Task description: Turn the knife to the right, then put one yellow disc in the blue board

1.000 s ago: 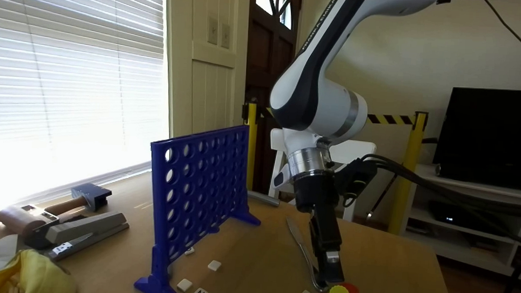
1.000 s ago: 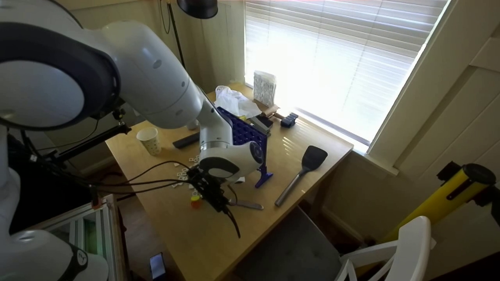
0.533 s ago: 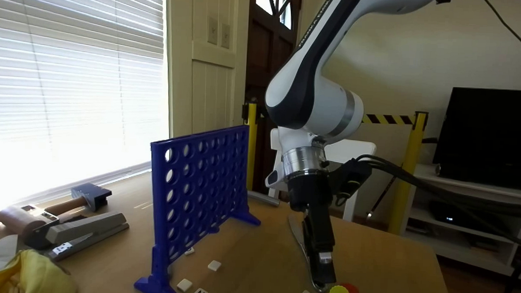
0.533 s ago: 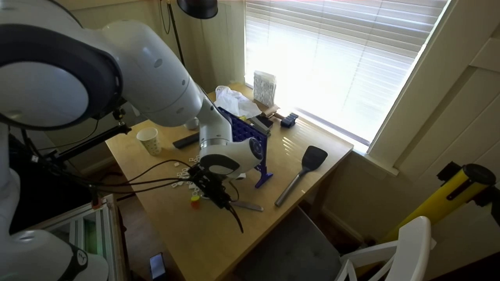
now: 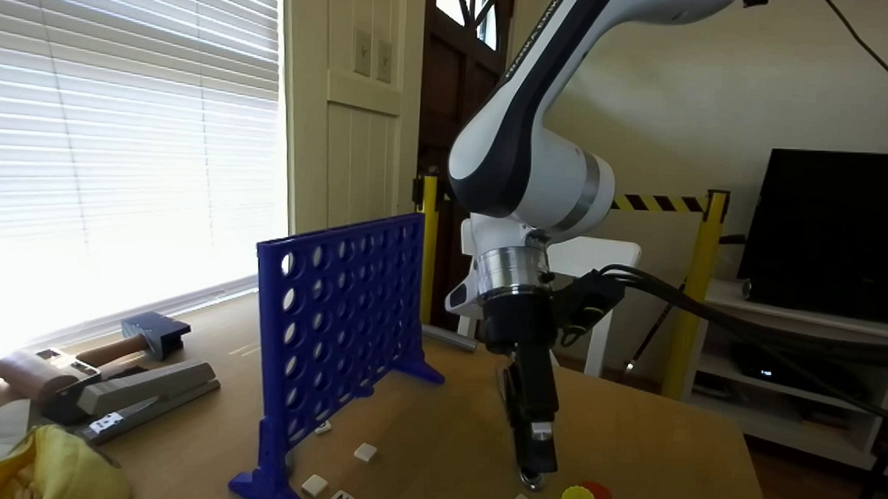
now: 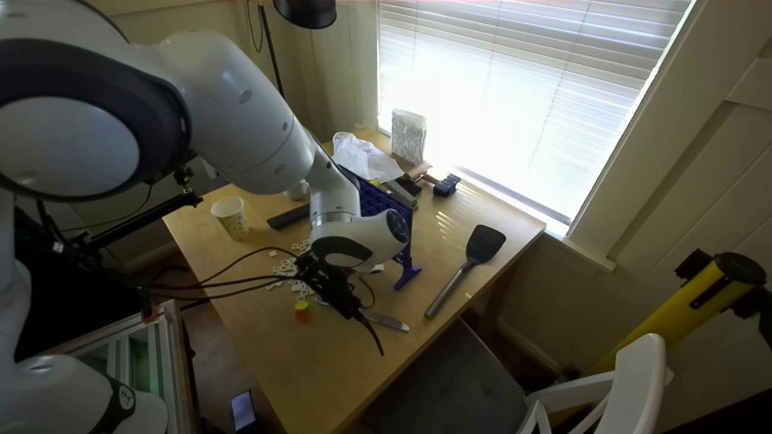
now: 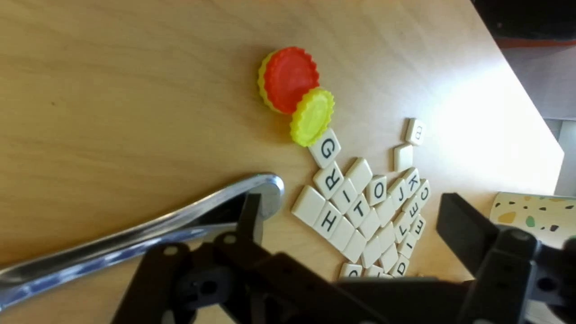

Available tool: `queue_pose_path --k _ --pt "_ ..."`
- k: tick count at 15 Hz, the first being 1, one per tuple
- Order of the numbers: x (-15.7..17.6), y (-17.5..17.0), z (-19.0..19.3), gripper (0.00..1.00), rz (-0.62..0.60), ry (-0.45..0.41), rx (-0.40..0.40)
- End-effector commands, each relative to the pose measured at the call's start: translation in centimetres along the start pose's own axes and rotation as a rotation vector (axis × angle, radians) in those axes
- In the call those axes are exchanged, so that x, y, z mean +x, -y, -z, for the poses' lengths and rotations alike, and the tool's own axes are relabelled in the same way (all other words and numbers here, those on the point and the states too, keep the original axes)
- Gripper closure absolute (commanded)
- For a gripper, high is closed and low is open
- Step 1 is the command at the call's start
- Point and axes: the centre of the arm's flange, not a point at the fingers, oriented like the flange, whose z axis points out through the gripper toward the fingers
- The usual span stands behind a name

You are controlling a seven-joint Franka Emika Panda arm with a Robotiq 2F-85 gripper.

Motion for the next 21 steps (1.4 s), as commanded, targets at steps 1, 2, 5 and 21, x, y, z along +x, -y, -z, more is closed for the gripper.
queue_pose_path --k 1,2,5,21 --pt "0.6 -0.1 0.1 0.00 0.066 -0.034 -0.047" --pt "0.9 0.0 0.3 0.00 0.087 -0.047 -0.063" --pt "1.2 0.6 0.7 0.00 0.119 -0.066 -0.092" --pt "-2.8 1.1 -0.6 0.00 0.065 0.053 0.015"
